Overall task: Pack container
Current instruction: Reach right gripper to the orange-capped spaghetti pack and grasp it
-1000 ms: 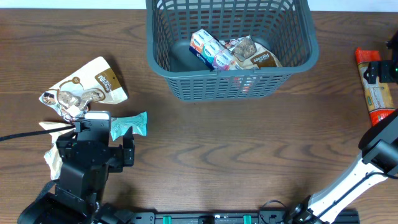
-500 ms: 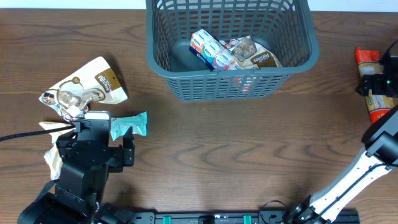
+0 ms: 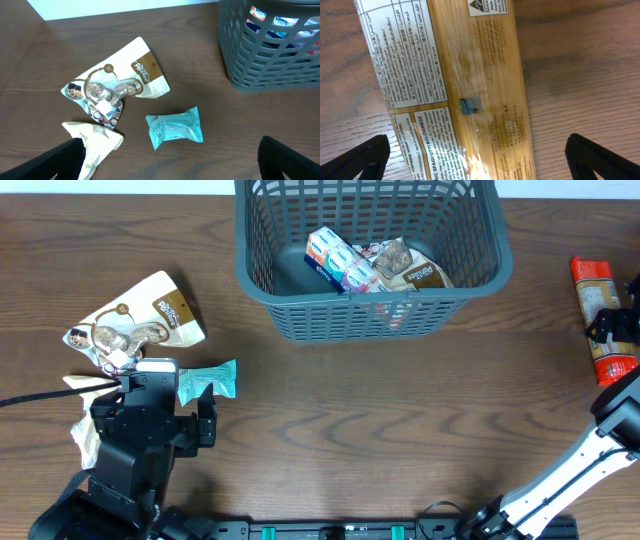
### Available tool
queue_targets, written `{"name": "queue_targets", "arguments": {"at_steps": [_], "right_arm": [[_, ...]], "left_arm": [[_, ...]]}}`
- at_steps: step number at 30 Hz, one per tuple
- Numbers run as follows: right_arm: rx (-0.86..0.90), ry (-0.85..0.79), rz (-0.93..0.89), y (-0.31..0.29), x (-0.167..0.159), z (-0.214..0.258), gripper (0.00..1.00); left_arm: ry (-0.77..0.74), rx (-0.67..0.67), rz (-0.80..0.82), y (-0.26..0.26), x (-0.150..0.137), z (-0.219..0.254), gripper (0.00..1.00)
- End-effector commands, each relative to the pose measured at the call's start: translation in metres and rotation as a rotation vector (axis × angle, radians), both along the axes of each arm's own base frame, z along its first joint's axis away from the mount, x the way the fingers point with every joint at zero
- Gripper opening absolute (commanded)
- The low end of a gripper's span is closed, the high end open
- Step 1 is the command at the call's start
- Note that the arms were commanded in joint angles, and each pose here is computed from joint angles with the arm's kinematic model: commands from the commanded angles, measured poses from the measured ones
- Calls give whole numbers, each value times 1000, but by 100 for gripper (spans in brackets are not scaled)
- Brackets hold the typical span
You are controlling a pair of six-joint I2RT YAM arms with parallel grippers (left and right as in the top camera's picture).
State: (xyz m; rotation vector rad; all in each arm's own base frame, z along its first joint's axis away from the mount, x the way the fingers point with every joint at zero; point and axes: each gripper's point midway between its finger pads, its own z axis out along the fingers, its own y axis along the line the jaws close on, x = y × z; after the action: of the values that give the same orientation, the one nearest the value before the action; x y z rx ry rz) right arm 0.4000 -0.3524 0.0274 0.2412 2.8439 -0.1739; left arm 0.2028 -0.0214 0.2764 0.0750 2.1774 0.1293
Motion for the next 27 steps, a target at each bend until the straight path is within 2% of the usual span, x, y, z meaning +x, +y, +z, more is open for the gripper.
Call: {"name": "queue_targets", "arguments": {"at_steps": [1, 13, 27], "right_arm": [[13, -29, 21, 1, 3, 4, 99], [81, 29, -18, 9, -6, -29, 99], [94, 47, -41, 8, -12, -32, 99]], "left_arm": [[-14, 1, 9, 2, 0, 5, 99], [-14, 1, 9, 2, 0, 5, 99], [-14, 1, 9, 2, 0, 5, 99]]}}
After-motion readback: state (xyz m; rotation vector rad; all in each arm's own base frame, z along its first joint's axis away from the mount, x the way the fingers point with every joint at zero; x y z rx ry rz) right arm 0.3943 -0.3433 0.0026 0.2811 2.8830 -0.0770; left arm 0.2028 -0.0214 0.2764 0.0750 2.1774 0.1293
